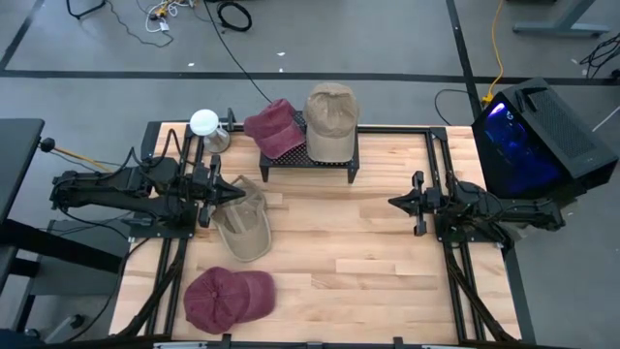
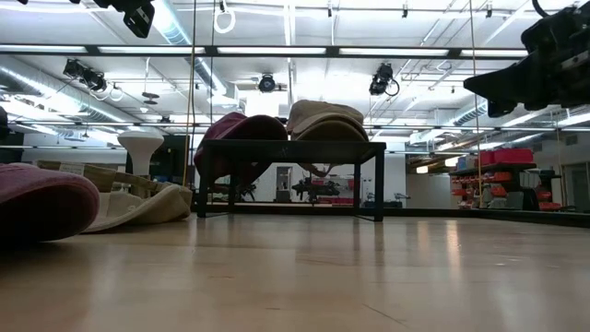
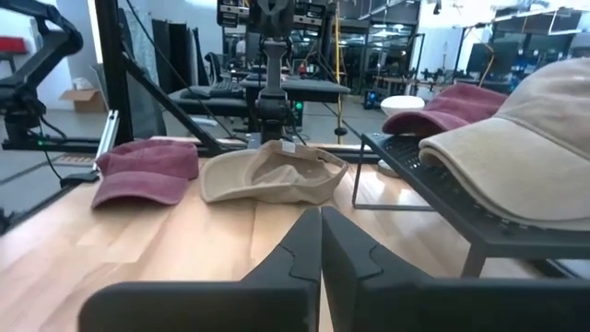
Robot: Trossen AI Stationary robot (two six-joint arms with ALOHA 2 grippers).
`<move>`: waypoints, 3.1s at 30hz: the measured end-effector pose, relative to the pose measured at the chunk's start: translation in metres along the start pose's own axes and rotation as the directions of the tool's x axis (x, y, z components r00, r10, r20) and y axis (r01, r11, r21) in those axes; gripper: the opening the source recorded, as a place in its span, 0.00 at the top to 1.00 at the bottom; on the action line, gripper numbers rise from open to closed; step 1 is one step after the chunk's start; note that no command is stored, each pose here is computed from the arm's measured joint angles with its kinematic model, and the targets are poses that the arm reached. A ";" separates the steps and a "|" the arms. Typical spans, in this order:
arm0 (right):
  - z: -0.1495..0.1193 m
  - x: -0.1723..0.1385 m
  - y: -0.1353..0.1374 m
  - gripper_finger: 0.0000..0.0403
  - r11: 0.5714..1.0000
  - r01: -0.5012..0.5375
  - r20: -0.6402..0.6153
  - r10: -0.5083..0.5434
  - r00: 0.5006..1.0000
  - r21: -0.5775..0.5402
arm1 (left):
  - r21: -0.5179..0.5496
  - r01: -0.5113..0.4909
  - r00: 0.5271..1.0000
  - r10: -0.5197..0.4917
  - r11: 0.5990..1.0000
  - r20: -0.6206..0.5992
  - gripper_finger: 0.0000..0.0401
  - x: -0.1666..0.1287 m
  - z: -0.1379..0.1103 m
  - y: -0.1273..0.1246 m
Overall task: Pick & Place hat
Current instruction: Put the right red cap on the shelf
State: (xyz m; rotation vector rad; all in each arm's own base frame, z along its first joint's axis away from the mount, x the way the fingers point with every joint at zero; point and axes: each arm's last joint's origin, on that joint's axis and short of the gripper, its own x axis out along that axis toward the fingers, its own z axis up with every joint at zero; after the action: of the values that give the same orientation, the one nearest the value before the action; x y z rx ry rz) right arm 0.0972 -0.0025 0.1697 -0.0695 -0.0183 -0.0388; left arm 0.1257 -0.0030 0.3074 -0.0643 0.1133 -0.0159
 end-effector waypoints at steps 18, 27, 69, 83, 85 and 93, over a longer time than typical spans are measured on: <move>0.000 0.000 0.000 0.97 1.000 0.000 0.000 0.000 1.000 -0.018 | 0.000 0.000 1.000 0.000 1.000 0.000 0.96 0.000 0.000 0.000; 0.000 0.000 0.000 0.97 1.000 0.000 0.000 0.000 1.000 -0.018 | -0.008 0.002 1.000 -0.002 1.000 0.030 0.96 0.000 0.003 0.000; 0.000 0.000 0.000 0.97 1.000 0.001 0.000 -0.001 1.000 -0.018 | -0.092 -0.236 0.816 0.249 0.967 0.523 0.24 -0.021 0.109 0.007; 0.000 0.000 0.000 0.97 1.000 0.001 0.000 -0.001 1.000 -0.018 | -0.039 -0.472 0.867 0.472 0.881 0.162 0.24 0.004 0.165 0.030; 0.000 0.000 0.000 0.97 1.000 0.001 0.000 -0.001 1.000 -0.018 | -0.036 -0.505 0.853 0.504 0.863 0.137 0.24 0.008 0.167 0.036; 0.000 0.000 0.000 0.97 1.000 0.001 0.000 -0.001 1.000 -0.018 | -0.026 -0.599 0.801 0.599 0.801 0.012 0.24 0.028 0.157 0.069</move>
State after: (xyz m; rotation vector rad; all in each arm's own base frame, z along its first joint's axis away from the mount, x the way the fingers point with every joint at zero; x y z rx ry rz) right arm 0.0972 -0.0025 0.1697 -0.0878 -0.0181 -0.0396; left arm 0.1725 0.0753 0.4552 -0.0466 0.1101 0.6270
